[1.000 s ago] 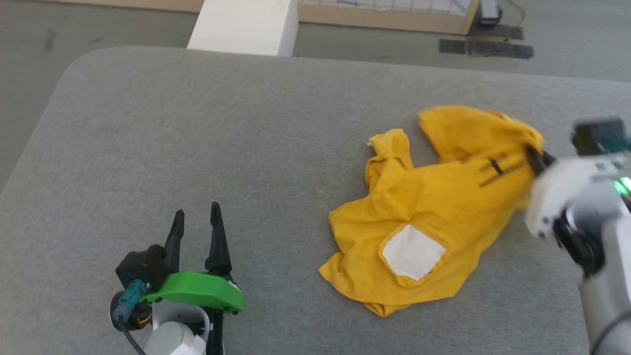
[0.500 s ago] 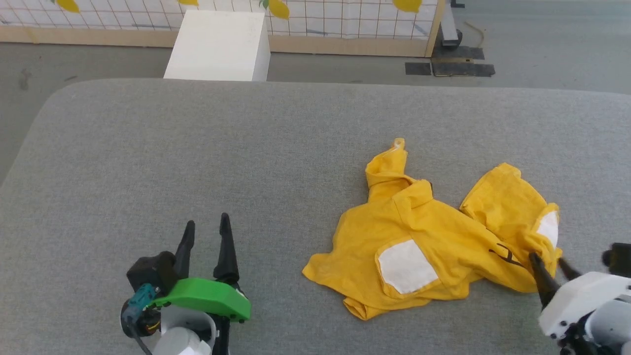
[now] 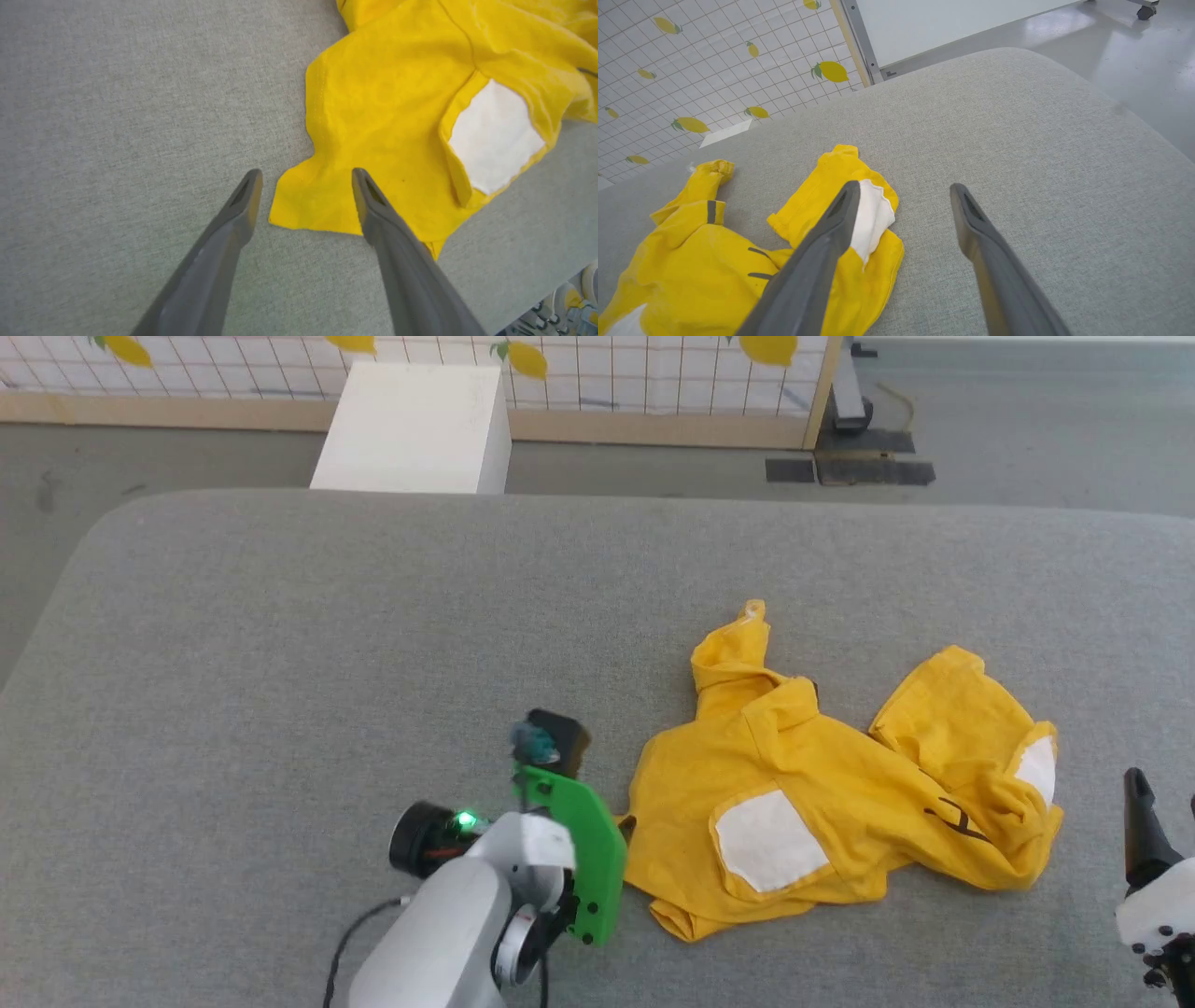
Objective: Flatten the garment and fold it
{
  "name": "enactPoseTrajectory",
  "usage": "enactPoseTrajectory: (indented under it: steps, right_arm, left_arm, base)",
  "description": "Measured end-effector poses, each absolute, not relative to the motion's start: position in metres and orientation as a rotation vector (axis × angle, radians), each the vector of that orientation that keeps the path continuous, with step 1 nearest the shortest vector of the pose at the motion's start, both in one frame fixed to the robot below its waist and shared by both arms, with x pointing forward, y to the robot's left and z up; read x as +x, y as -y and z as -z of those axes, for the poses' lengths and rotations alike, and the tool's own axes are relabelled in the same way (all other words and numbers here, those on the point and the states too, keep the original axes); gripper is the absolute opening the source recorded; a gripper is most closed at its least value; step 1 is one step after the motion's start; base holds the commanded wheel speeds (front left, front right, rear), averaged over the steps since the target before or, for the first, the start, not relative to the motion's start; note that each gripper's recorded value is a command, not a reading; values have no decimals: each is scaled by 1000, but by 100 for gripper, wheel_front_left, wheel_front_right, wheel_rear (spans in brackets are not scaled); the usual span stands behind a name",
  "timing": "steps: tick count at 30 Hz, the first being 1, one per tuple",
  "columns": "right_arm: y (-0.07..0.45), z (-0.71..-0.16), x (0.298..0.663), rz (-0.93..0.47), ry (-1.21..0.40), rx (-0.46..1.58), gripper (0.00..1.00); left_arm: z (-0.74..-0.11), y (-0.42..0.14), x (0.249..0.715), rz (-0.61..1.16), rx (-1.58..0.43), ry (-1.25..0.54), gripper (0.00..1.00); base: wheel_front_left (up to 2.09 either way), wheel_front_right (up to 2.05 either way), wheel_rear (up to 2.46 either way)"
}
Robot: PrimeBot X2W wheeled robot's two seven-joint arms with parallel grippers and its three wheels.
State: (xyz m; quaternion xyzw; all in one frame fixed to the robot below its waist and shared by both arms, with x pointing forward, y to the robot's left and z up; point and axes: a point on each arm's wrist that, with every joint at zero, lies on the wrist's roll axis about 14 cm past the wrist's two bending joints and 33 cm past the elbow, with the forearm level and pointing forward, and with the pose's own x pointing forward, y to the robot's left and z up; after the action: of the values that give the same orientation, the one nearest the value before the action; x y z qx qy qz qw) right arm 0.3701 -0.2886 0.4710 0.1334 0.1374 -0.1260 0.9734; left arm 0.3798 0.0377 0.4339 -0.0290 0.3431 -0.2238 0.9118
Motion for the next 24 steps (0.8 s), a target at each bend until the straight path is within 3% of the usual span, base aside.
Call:
enactPoseTrajectory:
  steps: [5, 11, 12, 13, 18, 24]
  right_arm:
    - [286, -465, 374, 249, -288, 283, 100]
    - [289, -455, 374, 266, -304, 291, 100]
    - [290, -453, 373, 270, -311, 290, 100]
    - [291, -450, 373, 272, -317, 290, 100]
    - [290, -445, 372, 274, -333, 292, 100]
    - [287, -451, 378, 259, -330, 249, 100]
  left_arm:
    - [-394, -44, 367, 497, 159, -883, 100]
    - [-378, -37, 369, 521, 182, -936, 100]
    - [-376, -35, 369, 528, 176, -940, 84]
    - [-375, -34, 370, 536, 165, -941, 0]
    - [-376, -23, 370, 568, 82, -939, 0]
    - [-403, -36, 391, 418, -236, -803, 0]
  base:
    - [0, 0, 0]
    - [0, 0, 0]
    - [0, 0, 0]
    - [0, 0, 0]
    - [0, 0, 0]
    - [0, 0, 0]
